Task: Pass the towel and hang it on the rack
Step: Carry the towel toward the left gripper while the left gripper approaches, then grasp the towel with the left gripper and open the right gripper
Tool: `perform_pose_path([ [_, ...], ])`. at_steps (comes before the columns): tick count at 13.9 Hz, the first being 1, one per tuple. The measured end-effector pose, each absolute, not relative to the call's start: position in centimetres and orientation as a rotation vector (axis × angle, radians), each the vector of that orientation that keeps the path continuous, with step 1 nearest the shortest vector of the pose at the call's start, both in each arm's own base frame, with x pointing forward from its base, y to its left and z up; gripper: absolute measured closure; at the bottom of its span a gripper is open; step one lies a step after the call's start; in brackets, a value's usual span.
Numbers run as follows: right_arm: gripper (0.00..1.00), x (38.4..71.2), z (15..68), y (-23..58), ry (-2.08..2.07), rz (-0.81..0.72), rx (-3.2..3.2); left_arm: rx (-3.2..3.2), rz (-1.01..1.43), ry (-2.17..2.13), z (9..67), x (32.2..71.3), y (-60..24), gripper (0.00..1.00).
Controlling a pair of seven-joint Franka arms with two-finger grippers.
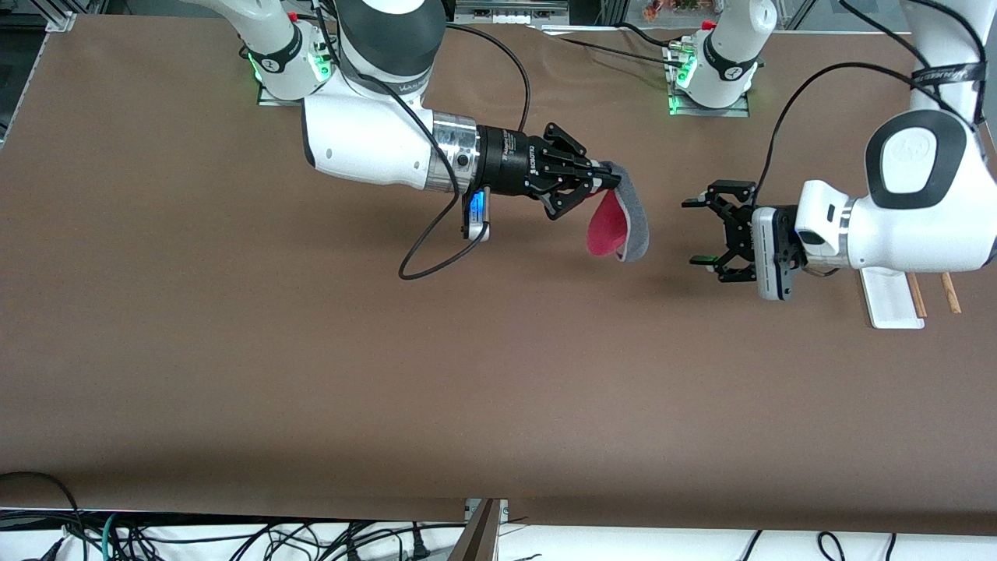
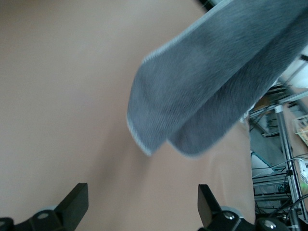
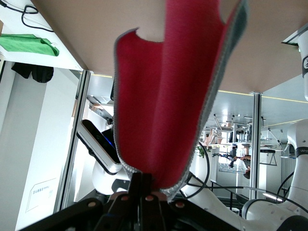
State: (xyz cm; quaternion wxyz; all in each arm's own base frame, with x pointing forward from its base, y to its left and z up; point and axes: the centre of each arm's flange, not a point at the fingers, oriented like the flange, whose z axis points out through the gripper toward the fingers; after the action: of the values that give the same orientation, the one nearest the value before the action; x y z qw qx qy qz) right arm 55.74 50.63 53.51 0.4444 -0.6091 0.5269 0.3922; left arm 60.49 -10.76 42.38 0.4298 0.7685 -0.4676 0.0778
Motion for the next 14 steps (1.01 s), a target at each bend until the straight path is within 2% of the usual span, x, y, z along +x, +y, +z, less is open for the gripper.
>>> perform_pose_path([
  [8,0.98,55.4,53.6,51.3,1.308,0.956,-1.498,1.64,0.436,-1.169,36.6,62.2,-13.5,0.0],
  [9,0.98,55.3,53.6,51.4,1.307,0.956,-1.499,1.625,0.451,-1.157,36.1,62.3,-13.9,0.07],
  [12,0.98,55.1,53.6,51.6,1.307,0.953,-1.497,1.584,0.479,-1.133,36.4,62.3,-15.7,0.41],
  [14,0.98,55.1,53.6,51.7,1.307,0.95,-1.496,1.561,0.483,-1.146,36.6,62.1,-17.2,0.6],
])
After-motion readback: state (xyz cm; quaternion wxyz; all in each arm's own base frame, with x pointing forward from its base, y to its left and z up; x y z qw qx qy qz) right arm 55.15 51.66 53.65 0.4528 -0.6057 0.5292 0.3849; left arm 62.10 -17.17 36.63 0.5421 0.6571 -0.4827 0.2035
